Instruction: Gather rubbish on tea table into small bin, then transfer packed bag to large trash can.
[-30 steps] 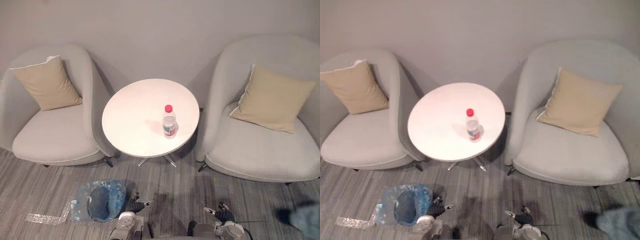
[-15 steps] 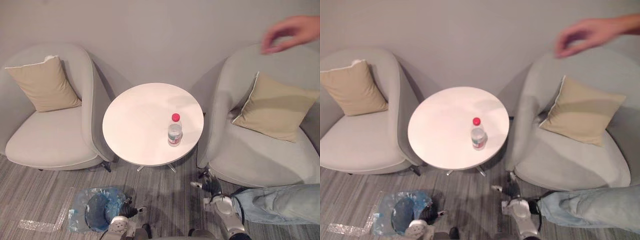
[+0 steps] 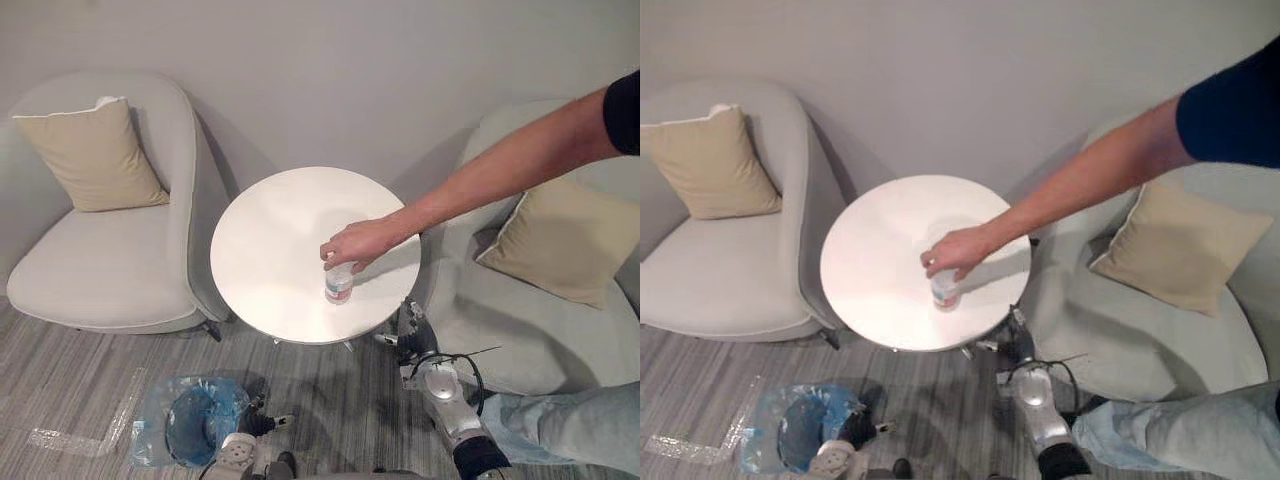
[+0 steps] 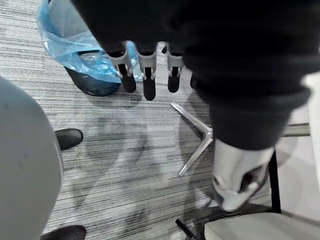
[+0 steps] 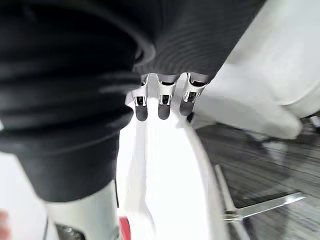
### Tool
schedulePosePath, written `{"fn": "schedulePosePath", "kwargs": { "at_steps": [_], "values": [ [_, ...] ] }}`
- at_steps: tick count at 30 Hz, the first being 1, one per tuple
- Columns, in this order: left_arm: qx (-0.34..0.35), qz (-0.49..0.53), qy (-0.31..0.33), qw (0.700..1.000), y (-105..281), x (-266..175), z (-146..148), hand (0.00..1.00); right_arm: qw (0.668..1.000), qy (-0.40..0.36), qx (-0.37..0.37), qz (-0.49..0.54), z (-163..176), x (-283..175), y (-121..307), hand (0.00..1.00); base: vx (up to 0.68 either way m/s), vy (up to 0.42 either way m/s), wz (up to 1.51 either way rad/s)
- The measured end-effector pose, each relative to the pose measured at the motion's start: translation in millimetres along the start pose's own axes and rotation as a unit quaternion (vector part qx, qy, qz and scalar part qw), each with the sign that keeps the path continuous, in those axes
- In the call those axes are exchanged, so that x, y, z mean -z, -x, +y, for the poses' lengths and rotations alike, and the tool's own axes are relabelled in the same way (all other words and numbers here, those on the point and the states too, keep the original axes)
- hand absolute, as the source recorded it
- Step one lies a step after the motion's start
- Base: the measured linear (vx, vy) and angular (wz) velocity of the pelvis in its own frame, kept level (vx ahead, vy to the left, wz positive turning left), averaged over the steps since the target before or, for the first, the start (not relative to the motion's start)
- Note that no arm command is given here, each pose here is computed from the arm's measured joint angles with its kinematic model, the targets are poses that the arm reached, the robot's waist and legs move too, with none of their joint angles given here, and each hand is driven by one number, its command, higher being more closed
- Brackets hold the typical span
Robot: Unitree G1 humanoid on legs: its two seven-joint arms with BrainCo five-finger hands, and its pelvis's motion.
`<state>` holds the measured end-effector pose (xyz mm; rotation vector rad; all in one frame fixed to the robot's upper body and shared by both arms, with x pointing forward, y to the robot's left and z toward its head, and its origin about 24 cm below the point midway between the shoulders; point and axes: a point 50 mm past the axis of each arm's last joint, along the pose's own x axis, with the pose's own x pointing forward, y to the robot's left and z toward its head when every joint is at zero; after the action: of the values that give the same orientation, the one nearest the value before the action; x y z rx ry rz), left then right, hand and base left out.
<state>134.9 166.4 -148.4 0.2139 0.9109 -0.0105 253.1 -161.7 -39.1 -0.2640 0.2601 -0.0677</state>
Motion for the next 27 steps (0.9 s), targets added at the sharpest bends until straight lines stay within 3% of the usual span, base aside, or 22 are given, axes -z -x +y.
{"fn": "schedulePosePath", "kwargs": {
  "at_steps": [14, 21, 24, 27],
  "values": [
    [0.002, -0.001, -0.004, 1.000, 1.6, 2.0, -1.0, 0.00, 1.000, 0.003, -0.001, -0.013, 1.2, -7.5, -4.3, 0.00, 0.03, -0.015, 0.03],
    [0.009, -0.004, -0.006, 1.000, 2.7, 1.8, -5.9, 0.00, 0.997, 0.060, -0.014, -0.038, 0.7, -13.8, -3.9, 0.00, 0.07, -0.034, 0.05],
    [-0.002, 0.000, -0.018, 1.000, 2.7, 4.7, 4.9, 0.00, 0.993, 0.096, -0.045, -0.058, 12.9, -18.5, -1.7, 0.00, 0.08, -0.101, 0.10],
    [0.009, 0.000, -0.013, 1.000, 3.2, 4.6, -5.6, 0.00, 0.989, 0.123, -0.050, -0.059, 8.2, -16.7, -1.9, 0.00, 0.14, -0.079, 0.03]
  ]
}}
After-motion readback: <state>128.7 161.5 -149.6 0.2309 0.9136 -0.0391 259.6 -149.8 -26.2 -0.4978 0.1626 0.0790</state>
